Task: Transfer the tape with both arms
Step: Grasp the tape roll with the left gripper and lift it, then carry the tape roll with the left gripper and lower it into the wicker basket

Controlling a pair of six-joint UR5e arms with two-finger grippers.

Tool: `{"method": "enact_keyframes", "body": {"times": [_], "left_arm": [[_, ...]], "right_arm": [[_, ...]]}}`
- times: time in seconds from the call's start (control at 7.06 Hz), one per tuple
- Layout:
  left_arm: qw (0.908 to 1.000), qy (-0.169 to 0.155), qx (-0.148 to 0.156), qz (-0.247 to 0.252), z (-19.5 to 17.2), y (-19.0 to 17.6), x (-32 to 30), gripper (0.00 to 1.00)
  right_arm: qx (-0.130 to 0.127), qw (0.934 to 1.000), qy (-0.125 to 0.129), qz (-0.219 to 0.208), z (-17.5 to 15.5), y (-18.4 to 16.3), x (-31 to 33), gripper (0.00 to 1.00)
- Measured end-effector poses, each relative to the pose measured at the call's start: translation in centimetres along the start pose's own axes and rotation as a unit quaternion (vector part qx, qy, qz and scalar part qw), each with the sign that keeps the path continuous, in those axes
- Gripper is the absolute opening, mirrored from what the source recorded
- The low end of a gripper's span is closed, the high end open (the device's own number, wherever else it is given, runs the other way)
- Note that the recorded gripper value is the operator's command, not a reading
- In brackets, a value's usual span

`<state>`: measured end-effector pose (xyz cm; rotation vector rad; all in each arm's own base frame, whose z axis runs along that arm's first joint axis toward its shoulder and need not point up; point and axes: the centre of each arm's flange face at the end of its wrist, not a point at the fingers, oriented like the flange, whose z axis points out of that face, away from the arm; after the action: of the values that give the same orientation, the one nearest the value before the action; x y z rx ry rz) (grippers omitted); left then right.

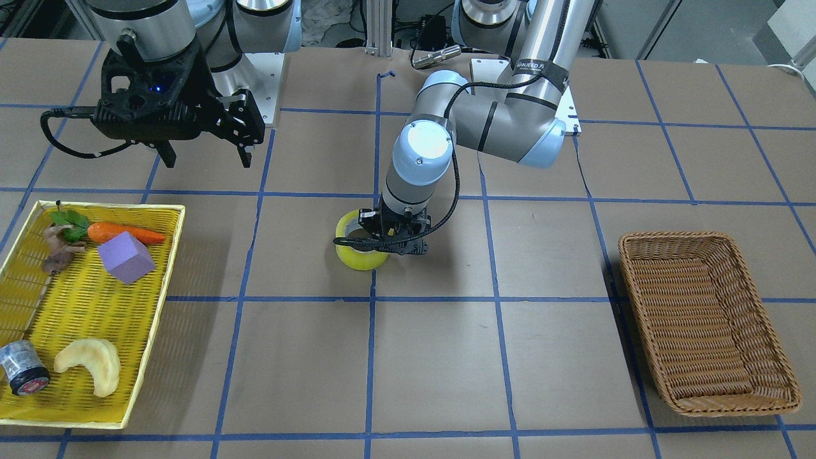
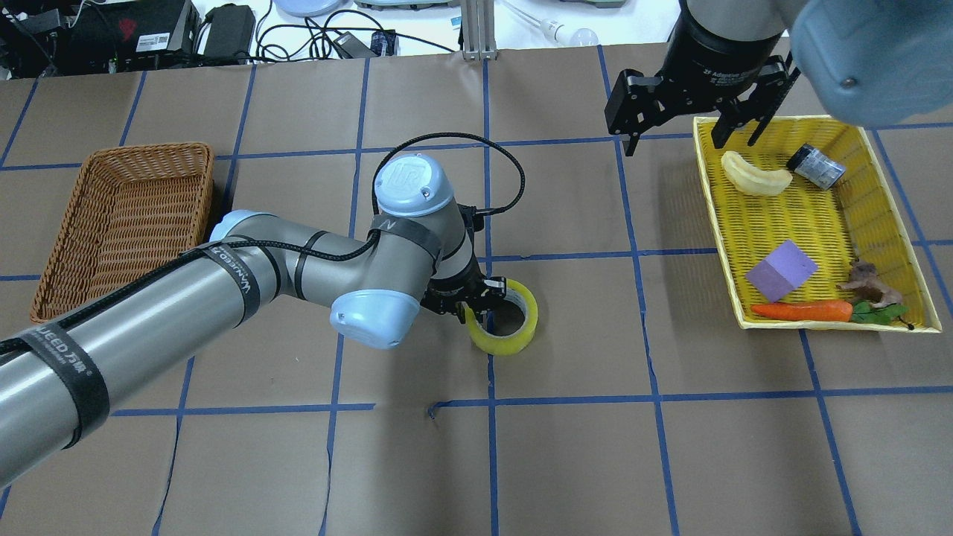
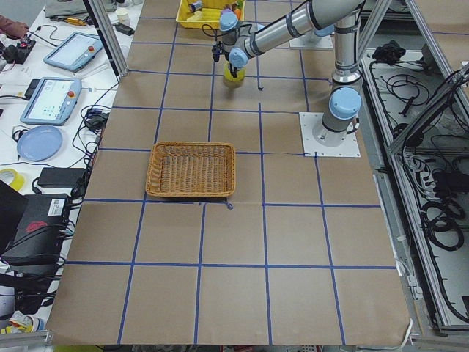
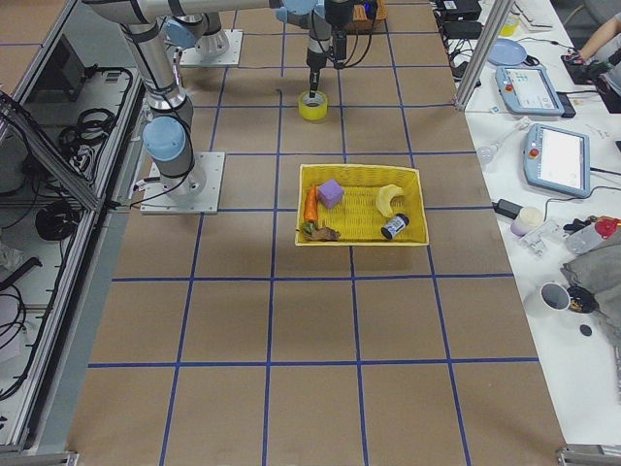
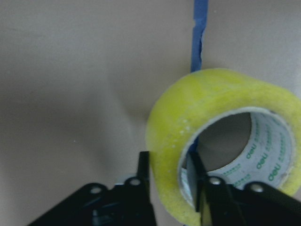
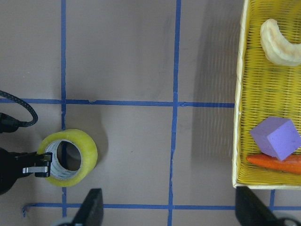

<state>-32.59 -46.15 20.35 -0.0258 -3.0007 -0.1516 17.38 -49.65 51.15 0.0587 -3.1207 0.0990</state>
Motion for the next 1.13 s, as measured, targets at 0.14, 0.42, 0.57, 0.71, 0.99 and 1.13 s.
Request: {"method": "enact_keyframes", "body": {"times": [0.14, 0.42, 0.57, 0.71, 0.99, 1.13], "left_arm": [[1.0000, 0.001, 0.006, 0.001, -1.1, -0.5, 0.2, 0.00], [0.9997, -0.020, 0.011, -0.005, -5.6, -2.5, -1.2, 0.00], [0.9991, -0.042, 0.005, -0.006, -9.2, -4.5, -4.2, 0.00], [0.9980, -0.063, -0.001, -0.004, -13.1, -6.6, -8.7, 0.00], [0.9959, -0.081, 0.020, -0.036, -20.6, -10.1, -20.6, 0.00], [0.9948, -0.085, 0.032, -0.045, -23.1, -11.1, -27.5, 0.00]], "right_arm": [[0.000, 1.0000, 0.000, 0.000, 0.0, 0.0, 0.0, 1.00], [0.000, 1.0000, 0.000, 0.001, 0.0, 0.0, 0.0, 1.00], [-0.001, 1.0000, 0.000, 0.001, 0.0, 0.0, 0.0, 1.00], [-0.001, 1.0000, 0.000, 0.001, 0.1, 0.0, 0.0, 1.00], [-0.002, 1.0000, -0.001, 0.002, 0.1, 0.1, 0.0, 1.00], [-0.002, 1.0000, -0.001, 0.002, 0.2, 0.1, 0.0, 1.00]]}}
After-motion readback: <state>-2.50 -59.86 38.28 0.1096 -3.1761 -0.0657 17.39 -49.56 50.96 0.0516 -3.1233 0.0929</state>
